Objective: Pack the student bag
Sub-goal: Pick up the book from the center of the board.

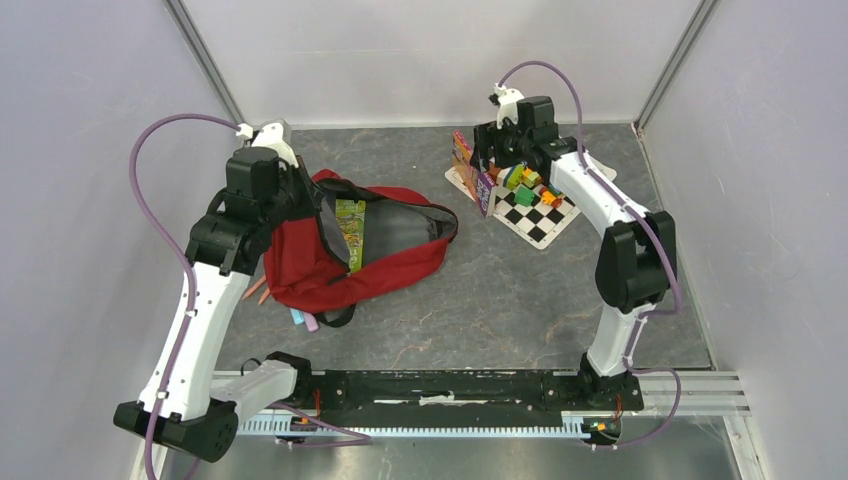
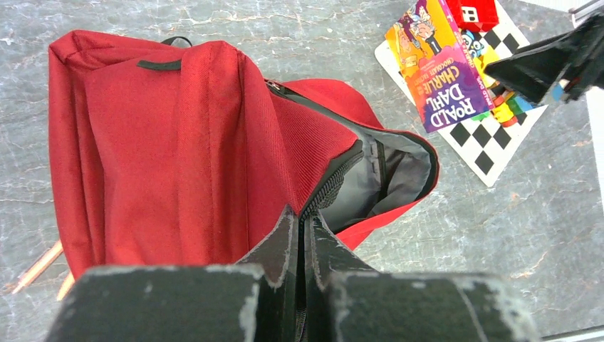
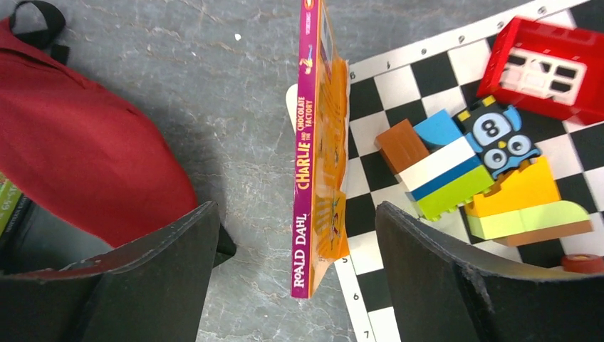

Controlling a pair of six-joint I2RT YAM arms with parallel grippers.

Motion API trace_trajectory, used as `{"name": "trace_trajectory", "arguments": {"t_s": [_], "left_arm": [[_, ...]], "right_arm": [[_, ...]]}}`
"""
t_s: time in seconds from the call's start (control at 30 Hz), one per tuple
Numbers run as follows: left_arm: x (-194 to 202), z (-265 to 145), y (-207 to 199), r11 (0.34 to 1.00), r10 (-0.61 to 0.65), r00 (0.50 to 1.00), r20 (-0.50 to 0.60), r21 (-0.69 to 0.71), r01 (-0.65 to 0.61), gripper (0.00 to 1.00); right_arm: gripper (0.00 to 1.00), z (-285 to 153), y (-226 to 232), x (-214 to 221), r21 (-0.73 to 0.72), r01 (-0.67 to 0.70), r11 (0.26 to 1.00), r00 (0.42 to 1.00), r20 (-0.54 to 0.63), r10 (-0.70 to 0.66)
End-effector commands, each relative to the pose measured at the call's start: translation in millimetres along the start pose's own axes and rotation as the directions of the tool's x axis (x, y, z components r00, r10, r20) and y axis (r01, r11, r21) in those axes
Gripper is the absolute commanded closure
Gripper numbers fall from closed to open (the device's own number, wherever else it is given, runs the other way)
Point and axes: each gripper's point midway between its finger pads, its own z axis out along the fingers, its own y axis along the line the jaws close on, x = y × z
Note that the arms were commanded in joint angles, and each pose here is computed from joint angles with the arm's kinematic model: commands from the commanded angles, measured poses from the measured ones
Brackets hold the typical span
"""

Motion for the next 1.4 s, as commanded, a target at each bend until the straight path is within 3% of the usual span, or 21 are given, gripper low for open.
{"name": "trace_trajectory", "arguments": {"t_s": [0.0,0.2,0.63,0.87,1.33,1.37], "left_arm": [[-32,-9,-17,0.994,-0.083,0.989,0.126,0.079,0.073,0.98],[-33,-15,-12,0.994,-0.097,0.985,0.140,0.059,0.089,0.98],[-27,-16,-6,0.994,-0.107,0.985,0.133,0.030,0.104,0.98],[-27,-19,-5,0.995,-0.095,0.988,0.125,0.024,0.093,0.98],[-25,-31,-1,0.998,-0.066,0.992,0.109,0.006,0.066,0.98],[-24,-32,-1,0.998,-0.061,0.993,0.104,0.004,0.061,0.98]], "right_arm": [[0.17,14,4,-11,-0.035,-0.011,0.999,1.000,0.018,0.012],[0.26,36,3,-2,-0.055,-0.025,0.998,1.000,-0.012,0.024],[0.42,50,3,10,0.129,0.148,0.980,0.988,-0.057,-0.142],[0.48,53,-5,21,0.176,0.152,0.973,0.987,-0.072,-0.142],[0.50,64,-4,33,0.153,0.156,0.976,0.984,-0.105,-0.140],[0.54,65,-2,35,0.143,0.154,0.978,0.984,-0.110,-0.139]]}}
